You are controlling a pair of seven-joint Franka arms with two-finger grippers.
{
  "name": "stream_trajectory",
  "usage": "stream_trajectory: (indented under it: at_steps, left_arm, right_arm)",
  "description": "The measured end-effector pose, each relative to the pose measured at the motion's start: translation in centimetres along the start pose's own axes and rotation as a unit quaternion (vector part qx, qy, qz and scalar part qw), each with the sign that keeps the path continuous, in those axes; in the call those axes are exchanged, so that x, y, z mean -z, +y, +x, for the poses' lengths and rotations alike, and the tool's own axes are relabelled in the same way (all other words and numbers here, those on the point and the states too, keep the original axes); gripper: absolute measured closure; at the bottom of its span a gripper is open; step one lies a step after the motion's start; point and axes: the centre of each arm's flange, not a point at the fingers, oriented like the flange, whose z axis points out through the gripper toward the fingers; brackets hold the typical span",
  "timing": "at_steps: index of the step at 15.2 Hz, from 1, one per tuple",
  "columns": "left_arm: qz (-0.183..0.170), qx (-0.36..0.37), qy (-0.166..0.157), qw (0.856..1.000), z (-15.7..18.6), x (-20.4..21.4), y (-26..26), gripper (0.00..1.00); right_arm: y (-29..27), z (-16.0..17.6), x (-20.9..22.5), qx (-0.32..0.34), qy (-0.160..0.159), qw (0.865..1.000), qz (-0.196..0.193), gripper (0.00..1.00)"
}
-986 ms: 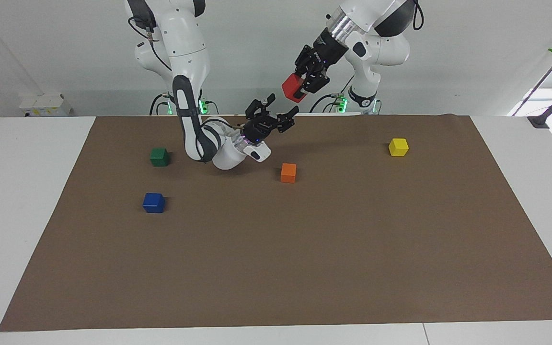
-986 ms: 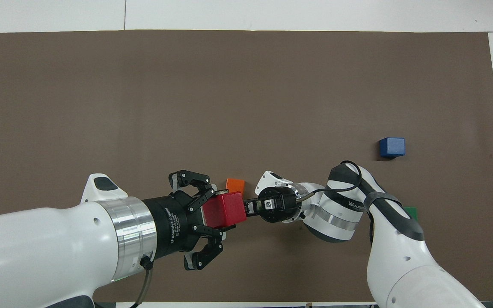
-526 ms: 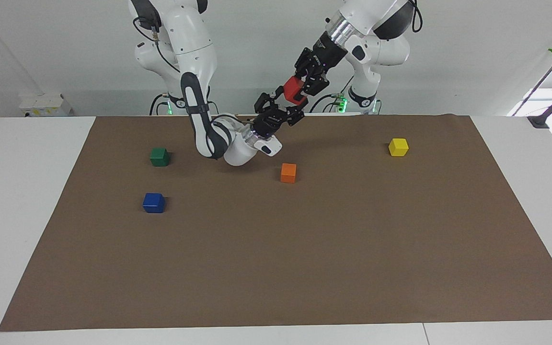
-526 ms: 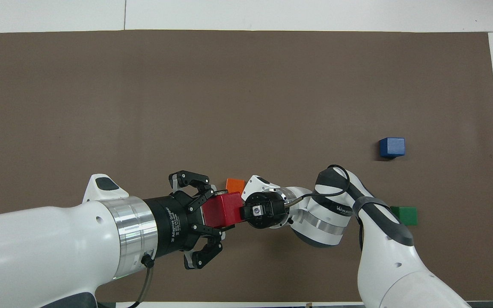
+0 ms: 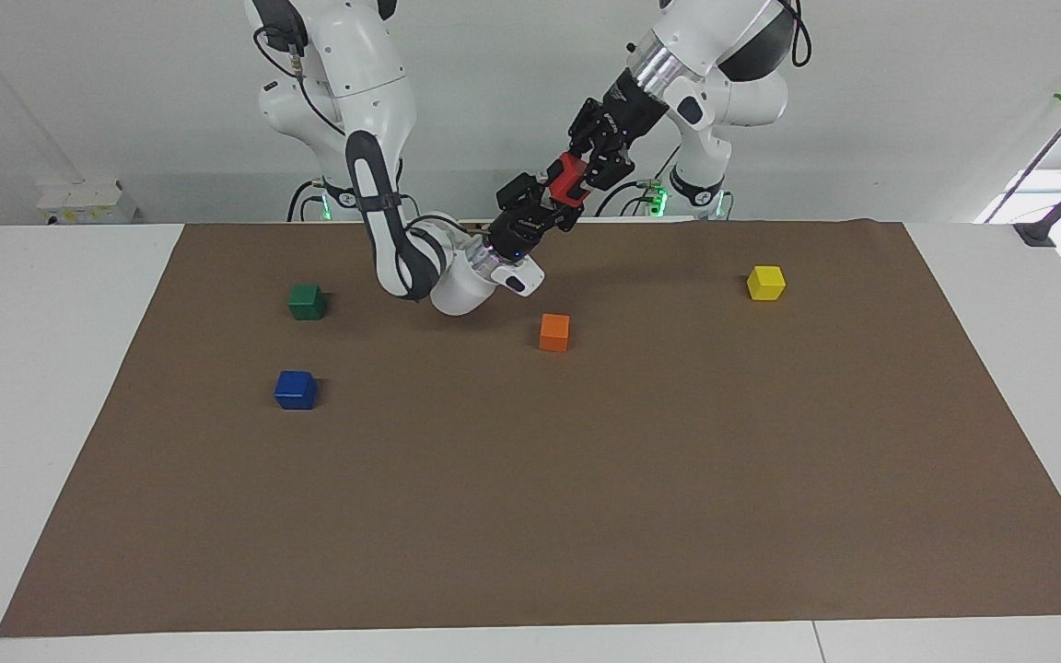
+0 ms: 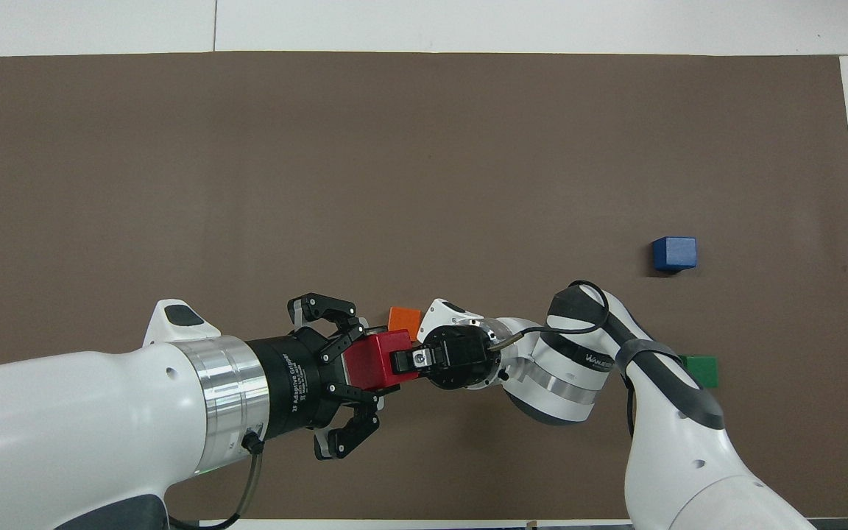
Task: Transfer red block to right arm and stack on blue block
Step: 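Close the right gripper on the red block held by the left gripper, then open the left gripper and withdraw it while the right gripper holds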
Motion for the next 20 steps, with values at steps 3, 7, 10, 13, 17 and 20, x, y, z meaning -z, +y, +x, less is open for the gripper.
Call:
stream_trajectory:
  at_steps: [3, 7, 10, 13, 17, 20]
  left_arm:
    - [-0.002, 0.000, -0.002, 1.000, 0.0, 0.2, 0.0, 0.45]
    - [-0.005, -0.001, -0.004, 1.000, -0.2, 0.4, 0.0, 0.33]
    - [-0.019, 0.001, -0.013, 1.000, -0.3, 1.9, 0.6, 0.03]
    - [-0.051, -0.005, -0.011, 0.999, 1.0, 4.7, 2.6, 0.00]
    - [-0.070, -0.069, 0.058, 0.993, 7.6, 9.3, 7.2, 0.00]
    - [-0.077, -0.164, 0.106, 0.978, 14.3, 13.8, 10.2, 0.00]
  right_arm:
    - [-0.2, 0.1, -0.2, 0.000, 0.001, 1.000, -0.003, 0.45]
    - [-0.5, 0.2, -0.5, 0.004, 0.004, 1.000, -0.010, 0.45]
    - [-0.8, 0.4, -0.7, 0.008, 0.006, 1.000, -0.014, 0.45]
    - [-1.0, 0.5, -0.6, 0.010, 0.008, 1.000, -0.014, 0.45]
    - [-2.9, 1.2, -0.7, -0.015, 0.011, 0.999, -0.036, 0.45]
    - [-7.3, 2.1, -0.2, -0.039, -0.001, 0.995, -0.094, 0.45]
